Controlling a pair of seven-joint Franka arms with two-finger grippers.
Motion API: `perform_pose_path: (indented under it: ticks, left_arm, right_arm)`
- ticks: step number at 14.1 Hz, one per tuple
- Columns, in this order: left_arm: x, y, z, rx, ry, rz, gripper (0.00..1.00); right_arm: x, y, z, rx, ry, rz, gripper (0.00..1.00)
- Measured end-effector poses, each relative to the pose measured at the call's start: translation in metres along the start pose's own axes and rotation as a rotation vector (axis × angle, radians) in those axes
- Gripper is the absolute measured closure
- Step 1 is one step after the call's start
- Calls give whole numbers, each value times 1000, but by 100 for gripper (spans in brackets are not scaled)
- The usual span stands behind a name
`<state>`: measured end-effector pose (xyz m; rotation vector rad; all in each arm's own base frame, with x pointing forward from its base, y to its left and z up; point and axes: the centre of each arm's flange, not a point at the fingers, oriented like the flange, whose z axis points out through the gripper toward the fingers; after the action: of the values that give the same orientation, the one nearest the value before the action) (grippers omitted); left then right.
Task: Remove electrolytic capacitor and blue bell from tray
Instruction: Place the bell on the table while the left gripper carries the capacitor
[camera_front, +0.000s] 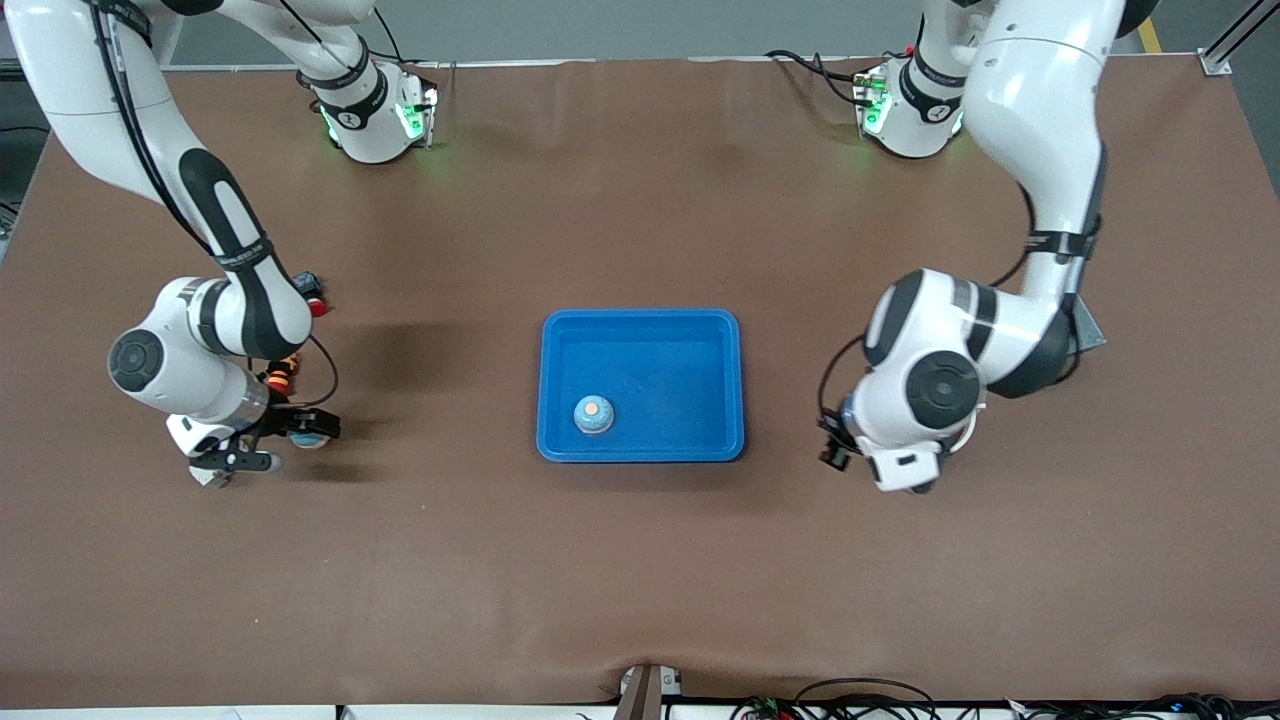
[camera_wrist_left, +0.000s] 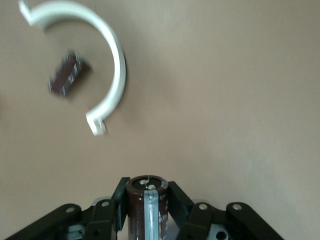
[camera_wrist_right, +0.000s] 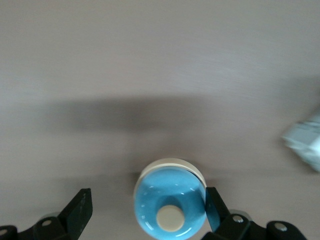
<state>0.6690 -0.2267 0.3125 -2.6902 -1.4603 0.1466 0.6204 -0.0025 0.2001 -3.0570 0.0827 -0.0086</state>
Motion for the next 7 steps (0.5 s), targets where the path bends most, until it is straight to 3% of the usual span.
perform_pose_path:
  ticks: [3, 7]
  left_arm:
    - [39, -10, -4, -11, 5, 125, 64]
    - [50, -7, -2, -49, 37, 320, 64]
  right_arm:
    - [5, -111, -18, 41, 7, 25, 0]
    - [-17, -283, -36, 85, 25, 148, 0]
